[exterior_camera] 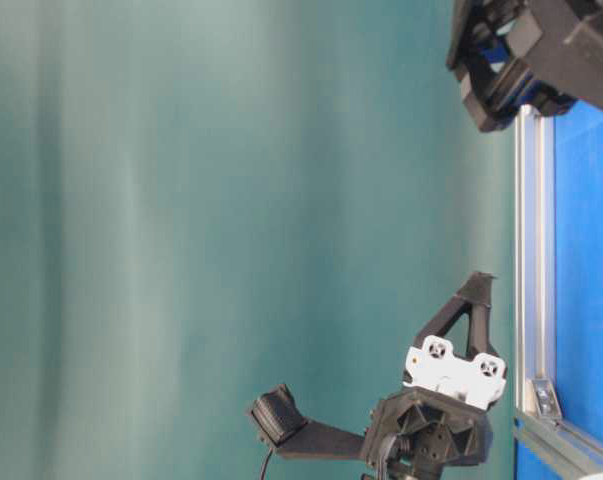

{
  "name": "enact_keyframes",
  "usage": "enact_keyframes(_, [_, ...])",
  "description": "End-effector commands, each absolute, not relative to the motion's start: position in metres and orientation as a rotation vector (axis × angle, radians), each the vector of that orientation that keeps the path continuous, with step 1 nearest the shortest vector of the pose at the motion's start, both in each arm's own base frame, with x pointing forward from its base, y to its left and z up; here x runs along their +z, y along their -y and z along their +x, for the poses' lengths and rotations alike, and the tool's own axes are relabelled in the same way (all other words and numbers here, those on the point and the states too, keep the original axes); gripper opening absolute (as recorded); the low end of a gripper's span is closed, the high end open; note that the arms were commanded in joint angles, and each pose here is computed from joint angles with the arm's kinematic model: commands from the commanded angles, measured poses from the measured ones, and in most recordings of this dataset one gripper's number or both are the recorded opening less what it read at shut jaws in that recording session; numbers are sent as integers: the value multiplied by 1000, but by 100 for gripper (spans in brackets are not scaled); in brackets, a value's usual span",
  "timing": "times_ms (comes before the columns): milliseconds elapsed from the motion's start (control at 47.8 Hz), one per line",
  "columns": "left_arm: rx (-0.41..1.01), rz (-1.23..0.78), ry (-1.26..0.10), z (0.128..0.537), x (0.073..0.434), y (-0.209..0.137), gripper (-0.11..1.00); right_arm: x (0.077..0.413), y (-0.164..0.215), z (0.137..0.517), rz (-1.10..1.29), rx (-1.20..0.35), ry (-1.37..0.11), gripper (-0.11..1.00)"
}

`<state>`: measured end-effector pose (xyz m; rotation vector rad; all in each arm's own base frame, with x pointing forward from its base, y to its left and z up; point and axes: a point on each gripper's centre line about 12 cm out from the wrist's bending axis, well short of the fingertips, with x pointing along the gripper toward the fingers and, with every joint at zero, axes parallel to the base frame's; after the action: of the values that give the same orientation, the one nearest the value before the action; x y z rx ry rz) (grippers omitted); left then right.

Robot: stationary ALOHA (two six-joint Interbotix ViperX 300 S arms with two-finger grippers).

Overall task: Insert the wire through the string loop located on the left side.
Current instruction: 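Lower the right gripper onto the black USB cable plug end and close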

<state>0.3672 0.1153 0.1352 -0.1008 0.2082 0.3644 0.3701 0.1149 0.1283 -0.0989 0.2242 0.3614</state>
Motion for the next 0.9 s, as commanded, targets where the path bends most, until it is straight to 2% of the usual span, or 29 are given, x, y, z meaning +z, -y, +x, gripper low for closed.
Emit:
enact_keyframes(0, [332, -71, -164, 372, 153, -110, 0, 155, -117, 372, -78, 360, -150, 1])
enact_keyframes(126, [332, -73, -163, 372, 153, -110, 0, 154, -116, 374, -73, 355, -166, -2])
enact_keyframes(565, [332, -74, -170, 370, 152, -110, 0, 152, -113, 374, -49, 343, -192, 0])
enact_keyframes(628, [332, -74, -172, 370, 152, -110, 0, 151, -113, 375, -44, 341, -199, 9])
enact_keyframes(712, [332, -74, -175, 370, 151, -110, 0, 150, -112, 376, -21, 329, -212, 28])
enact_keyframes(879, [332, -75, -176, 370, 151, -110, 0, 147, -113, 379, -17, 323, -231, 79])
